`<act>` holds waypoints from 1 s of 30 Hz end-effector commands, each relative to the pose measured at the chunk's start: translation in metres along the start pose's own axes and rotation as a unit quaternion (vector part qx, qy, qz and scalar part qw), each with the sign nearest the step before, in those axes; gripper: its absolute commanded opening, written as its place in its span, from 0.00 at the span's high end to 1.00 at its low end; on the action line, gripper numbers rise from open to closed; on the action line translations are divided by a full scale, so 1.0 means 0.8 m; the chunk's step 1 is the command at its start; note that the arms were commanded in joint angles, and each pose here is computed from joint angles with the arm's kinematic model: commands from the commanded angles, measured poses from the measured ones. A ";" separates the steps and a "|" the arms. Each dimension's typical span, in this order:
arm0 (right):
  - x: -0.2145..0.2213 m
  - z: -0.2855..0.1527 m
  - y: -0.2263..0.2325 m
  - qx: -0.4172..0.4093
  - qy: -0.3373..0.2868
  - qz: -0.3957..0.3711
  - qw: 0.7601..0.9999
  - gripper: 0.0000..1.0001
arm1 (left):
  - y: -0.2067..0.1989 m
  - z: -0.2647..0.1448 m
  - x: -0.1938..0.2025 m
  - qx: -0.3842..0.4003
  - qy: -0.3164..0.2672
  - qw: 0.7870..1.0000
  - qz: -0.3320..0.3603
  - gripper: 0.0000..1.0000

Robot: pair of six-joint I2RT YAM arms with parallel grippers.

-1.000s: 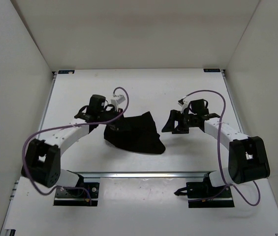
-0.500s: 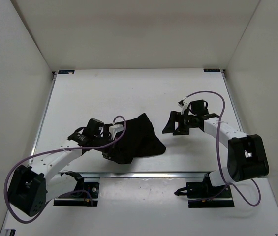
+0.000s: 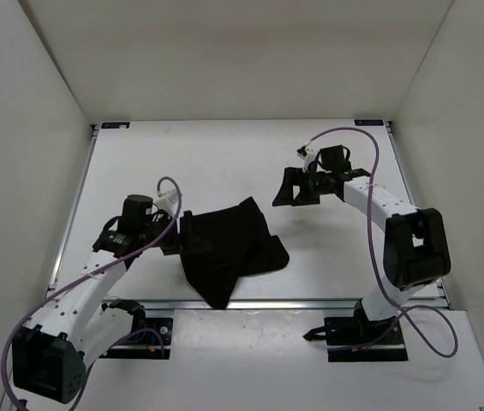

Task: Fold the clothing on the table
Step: Flatten the skirt out

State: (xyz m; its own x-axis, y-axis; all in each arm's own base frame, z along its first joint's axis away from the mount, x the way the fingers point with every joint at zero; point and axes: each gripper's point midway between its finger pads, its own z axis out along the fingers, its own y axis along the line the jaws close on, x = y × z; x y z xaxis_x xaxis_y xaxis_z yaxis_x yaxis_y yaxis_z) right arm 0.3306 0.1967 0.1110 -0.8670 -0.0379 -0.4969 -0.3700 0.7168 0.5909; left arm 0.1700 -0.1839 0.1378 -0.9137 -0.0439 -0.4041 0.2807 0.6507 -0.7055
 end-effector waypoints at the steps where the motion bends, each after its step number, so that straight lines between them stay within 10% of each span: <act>1: -0.042 0.013 0.004 -0.006 -0.020 -0.060 0.998 0.16 | 0.022 -0.004 -0.083 -0.047 -0.148 0.987 -0.053 0.01; 9: -0.075 0.068 0.024 -0.043 -0.011 -0.134 0.990 0.17 | 0.125 -0.014 -0.130 -0.217 -0.213 0.948 -0.090 0.01; 23: -0.063 0.131 0.039 -0.059 0.029 -0.169 0.983 0.19 | 0.166 0.036 -0.139 -0.181 -0.167 0.961 -0.124 0.13; 30: -0.051 0.140 0.028 -0.079 0.039 -0.133 0.987 0.43 | 0.178 0.047 -0.138 -0.172 -0.150 0.965 -0.129 0.13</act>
State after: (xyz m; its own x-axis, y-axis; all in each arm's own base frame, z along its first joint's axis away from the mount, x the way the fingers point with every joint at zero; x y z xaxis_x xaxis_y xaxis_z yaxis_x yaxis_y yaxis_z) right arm 0.3871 0.2872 0.0704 -0.7666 -0.2867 -0.5746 -0.6154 0.5838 0.5296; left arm 0.3049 -0.1109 0.0399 -0.8202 -0.4317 -0.3755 -0.1797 0.8174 -0.5473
